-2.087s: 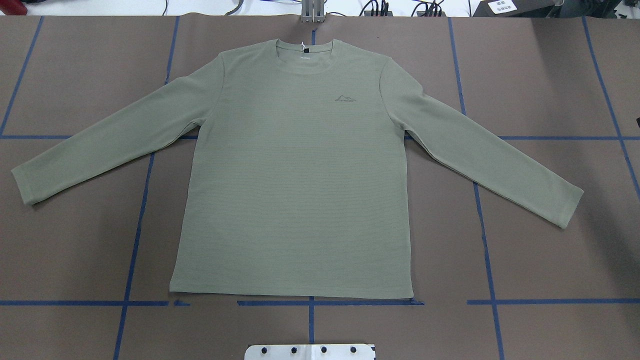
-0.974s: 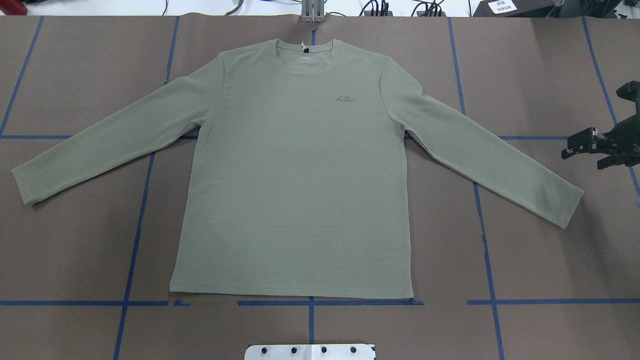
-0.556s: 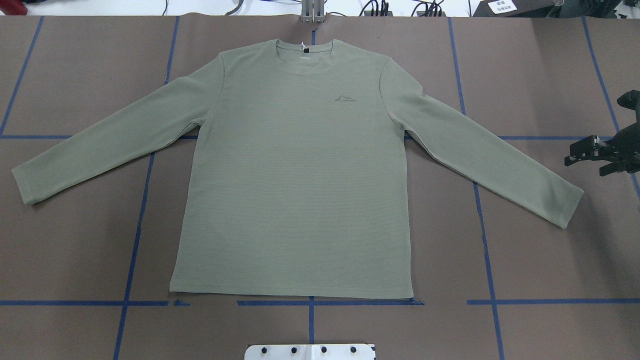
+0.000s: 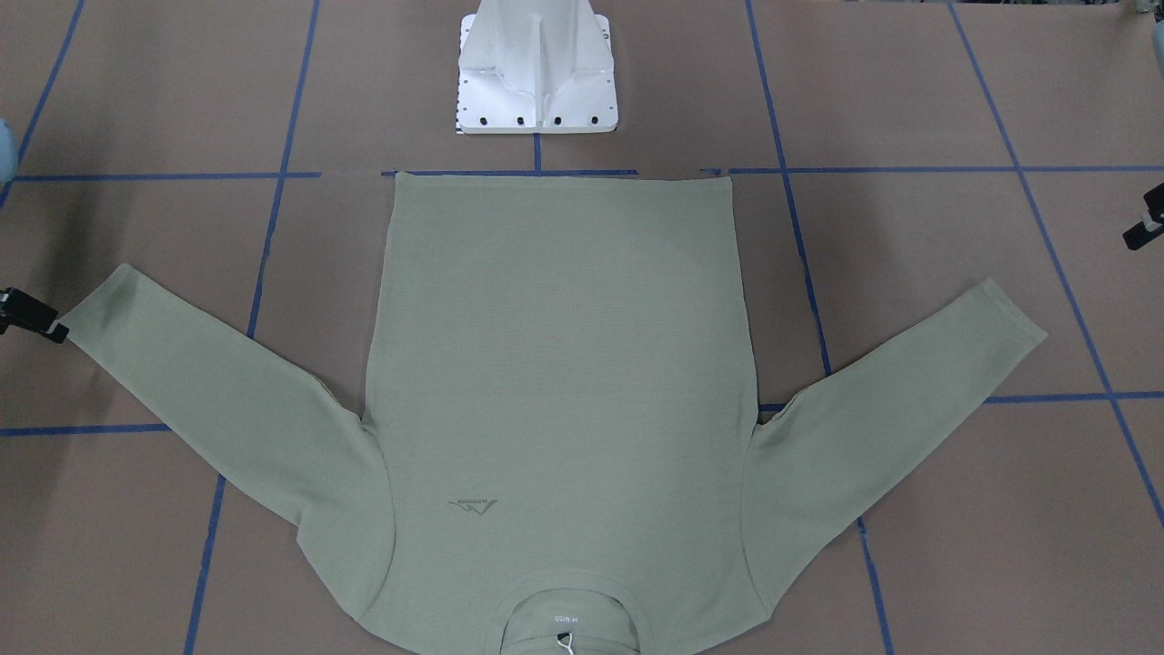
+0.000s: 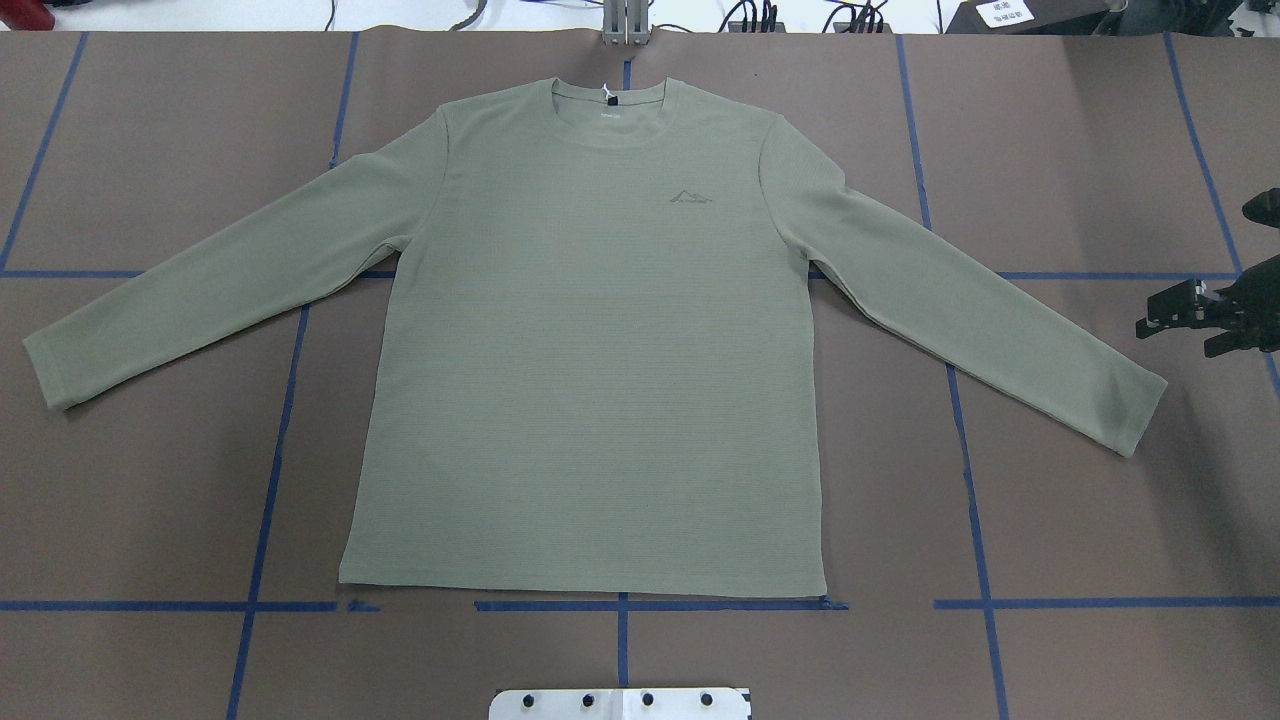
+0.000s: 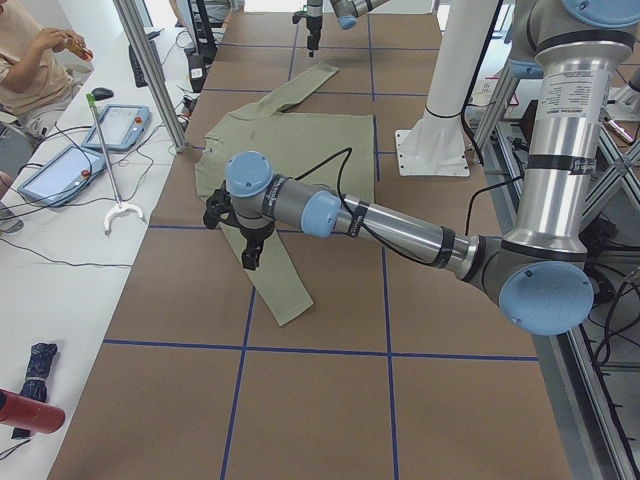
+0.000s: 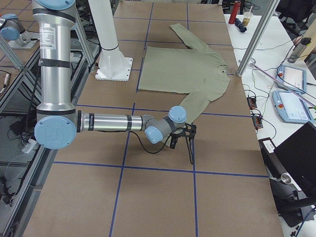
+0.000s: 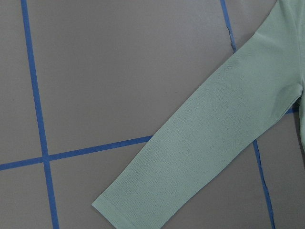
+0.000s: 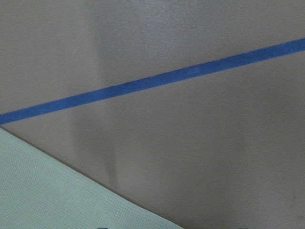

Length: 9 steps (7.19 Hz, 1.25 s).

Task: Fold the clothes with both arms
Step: 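Move the right gripper down to the cuff of the sleeve nearest it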

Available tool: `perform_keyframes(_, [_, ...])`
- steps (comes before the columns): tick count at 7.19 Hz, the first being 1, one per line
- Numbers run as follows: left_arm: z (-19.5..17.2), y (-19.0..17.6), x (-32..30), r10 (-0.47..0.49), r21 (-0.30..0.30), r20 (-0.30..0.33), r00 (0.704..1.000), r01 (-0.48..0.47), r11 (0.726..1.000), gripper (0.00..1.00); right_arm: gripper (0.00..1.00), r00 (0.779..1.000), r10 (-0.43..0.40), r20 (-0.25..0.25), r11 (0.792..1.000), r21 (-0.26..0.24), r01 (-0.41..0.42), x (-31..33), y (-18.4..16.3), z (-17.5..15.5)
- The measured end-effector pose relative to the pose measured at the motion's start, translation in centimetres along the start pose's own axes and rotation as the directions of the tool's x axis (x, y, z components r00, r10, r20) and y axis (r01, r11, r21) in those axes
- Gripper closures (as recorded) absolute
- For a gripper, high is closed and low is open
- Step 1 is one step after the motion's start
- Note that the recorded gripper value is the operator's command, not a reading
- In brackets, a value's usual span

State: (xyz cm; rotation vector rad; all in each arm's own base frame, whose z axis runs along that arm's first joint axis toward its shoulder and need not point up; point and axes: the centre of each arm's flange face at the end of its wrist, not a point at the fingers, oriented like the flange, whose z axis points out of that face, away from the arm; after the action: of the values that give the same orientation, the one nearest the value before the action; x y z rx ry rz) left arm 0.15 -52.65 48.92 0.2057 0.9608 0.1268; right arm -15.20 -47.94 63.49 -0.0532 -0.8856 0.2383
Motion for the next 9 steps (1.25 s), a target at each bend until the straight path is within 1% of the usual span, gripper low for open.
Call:
perform_keyframes(2, [0.0, 0.0, 0.0, 0.001, 0.000, 0.000, 1.000, -0.001, 1.000, 0.00, 0.08, 1.000, -0.002, -0.004, 1.000, 0.002, 0.002, 0.0, 0.1, 0.1])
perform_keyframes(3, [0.0, 0.0, 0.0, 0.001, 0.001, 0.001, 1.000, -0.001, 1.000, 0.00, 0.10, 1.000, -0.004, -0.008, 1.000, -0.002, 0.004, 0.0, 0.2, 0.4])
perform_keyframes(5, [0.0, 0.0, 0.0, 0.001, 0.001, 0.001, 1.000, -0.001, 1.000, 0.00, 0.12, 1.000, -0.004, -0.026, 1.000, -0.030, 0.003, 0.5, 0.7, 2.1])
perform_keyframes(6, [0.0, 0.0, 0.0, 0.001, 0.001, 0.002, 1.000, -0.001, 1.000, 0.00, 0.19, 1.000, -0.003, -0.031, 0.999, -0.039, 0.002, 0.7, 0.8, 2.6])
perform_keyframes(7, [0.0, 0.0, 0.0, 0.001, 0.001, 0.002, 1.000, -0.001, 1.000, 0.00, 0.22, 0.999, -0.004, -0.034, 0.999, -0.043, 0.003, 0.8, 0.9, 2.9])
perform_keyframes(9, [0.0, 0.1, 0.0, 0.000, 0.000, 0.001, 1.000, 0.000, 1.000, 0.00, 0.22, 0.999, -0.004, -0.038, 0.999, -0.048, 0.002, 0.8, 1.0, 3.2])
